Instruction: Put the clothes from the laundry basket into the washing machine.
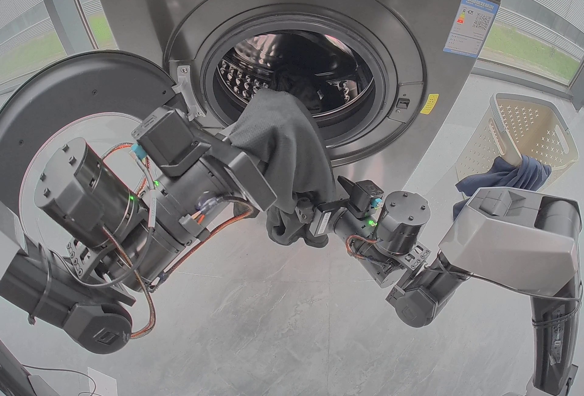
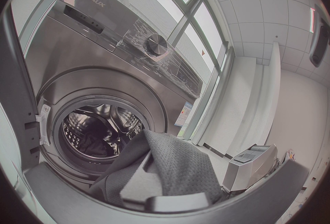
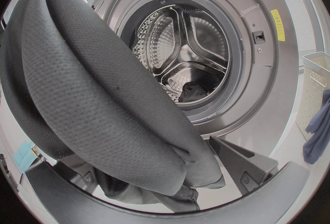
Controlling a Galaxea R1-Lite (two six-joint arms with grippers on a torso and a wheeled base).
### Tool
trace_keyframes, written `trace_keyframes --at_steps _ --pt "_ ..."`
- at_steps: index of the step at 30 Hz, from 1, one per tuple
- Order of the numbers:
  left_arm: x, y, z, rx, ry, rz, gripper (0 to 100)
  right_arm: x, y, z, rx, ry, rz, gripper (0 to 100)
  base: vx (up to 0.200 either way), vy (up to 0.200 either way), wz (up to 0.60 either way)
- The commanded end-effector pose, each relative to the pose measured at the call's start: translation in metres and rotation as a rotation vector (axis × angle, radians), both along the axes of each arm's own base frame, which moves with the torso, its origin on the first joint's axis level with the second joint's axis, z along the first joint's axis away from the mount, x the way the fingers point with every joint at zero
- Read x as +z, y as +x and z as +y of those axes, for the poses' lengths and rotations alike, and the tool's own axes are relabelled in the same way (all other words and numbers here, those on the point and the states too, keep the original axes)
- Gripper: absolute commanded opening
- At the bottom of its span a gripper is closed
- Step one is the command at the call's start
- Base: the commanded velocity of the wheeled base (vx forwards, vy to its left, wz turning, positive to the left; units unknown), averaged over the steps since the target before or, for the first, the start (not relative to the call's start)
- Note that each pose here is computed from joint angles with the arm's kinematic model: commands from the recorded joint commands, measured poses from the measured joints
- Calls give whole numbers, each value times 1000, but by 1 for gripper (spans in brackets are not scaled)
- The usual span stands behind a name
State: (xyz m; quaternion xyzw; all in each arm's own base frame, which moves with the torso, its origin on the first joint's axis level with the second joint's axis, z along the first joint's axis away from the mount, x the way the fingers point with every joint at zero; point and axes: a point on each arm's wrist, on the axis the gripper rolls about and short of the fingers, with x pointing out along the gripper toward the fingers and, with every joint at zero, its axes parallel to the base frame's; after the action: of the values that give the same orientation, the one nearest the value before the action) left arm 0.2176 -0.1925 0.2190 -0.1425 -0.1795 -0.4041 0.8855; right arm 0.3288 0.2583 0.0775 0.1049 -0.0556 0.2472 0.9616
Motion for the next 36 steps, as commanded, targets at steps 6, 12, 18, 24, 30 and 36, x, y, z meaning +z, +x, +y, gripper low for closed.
trace_keyframes --at_steps 6,12,18,24,30,36 --pt "1 -1 0 -2 -3 -2 0 -14 19 16 2 20 -30 100 0 0 0" --pt "1 1 1 3 -5 0 0 -11 23 11 -19 32 -43 0 0 0 0" --pt "0 5 4 24 -2 3 0 4 21 -1 -39 43 -56 0 0 0 0" --pt "-9 30 26 134 16 26 0 28 3 -24 -60 42 -48 0 0 0 0" --pt "-23 40 36 181 47 68 0 38 -28 -46 -54 17 -2 0 0 0 0" --pt "-50 42 33 179 116 142 0 61 -45 -59 -42 80 -12 0 0 0 0"
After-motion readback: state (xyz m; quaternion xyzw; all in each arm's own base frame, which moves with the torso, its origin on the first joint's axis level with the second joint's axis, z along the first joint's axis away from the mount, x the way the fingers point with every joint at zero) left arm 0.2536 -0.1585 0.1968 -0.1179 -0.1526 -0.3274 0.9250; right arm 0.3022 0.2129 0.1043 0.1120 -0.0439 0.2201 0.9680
